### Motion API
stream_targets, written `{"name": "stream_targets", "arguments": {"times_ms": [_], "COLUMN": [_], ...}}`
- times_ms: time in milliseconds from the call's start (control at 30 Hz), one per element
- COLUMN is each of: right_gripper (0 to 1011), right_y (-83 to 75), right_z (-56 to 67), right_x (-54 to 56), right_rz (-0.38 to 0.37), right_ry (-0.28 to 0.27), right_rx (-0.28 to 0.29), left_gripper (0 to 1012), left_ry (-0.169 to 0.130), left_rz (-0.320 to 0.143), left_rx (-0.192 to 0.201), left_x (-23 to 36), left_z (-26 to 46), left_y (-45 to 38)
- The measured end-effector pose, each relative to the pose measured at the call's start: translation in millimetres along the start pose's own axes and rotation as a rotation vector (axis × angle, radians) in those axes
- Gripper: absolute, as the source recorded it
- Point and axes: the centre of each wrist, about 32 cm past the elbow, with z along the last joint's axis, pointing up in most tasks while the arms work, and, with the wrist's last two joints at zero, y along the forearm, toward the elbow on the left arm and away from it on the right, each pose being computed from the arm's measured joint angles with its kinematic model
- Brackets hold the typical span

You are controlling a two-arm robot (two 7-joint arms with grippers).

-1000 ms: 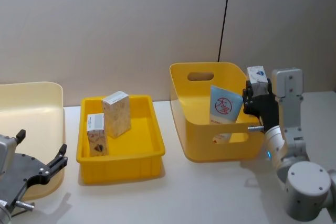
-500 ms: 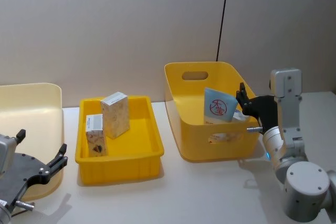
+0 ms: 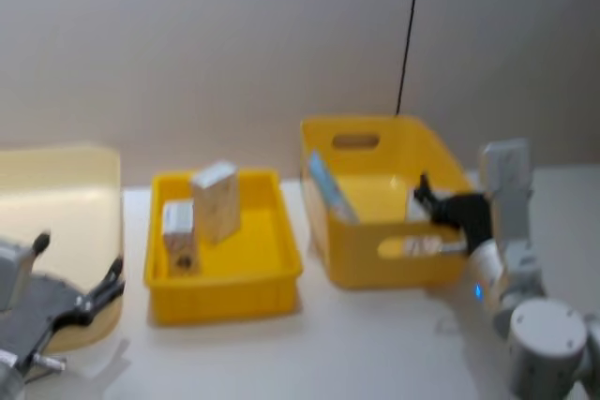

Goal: Bimanual collaborative sorting of washing and personal care products

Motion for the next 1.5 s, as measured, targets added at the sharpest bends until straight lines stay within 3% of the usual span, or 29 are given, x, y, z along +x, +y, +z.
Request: {"name": "stream_targets", "arguments": {"times_ms": [1500], "right_gripper": [1001], "right_y": [0.8], "right_z": [4.2], "right_x": [1.0], "right_rz": [-0.007], "right_ry": [0.004], "right_rx": [0.026], "left_gripper": [1000], "left_ry": [0.000], "left_rz": [0.000], "left_rx": [0.000], "left_x": [-0.1], "left_z": [0.0], "left_y": [0.0]}}
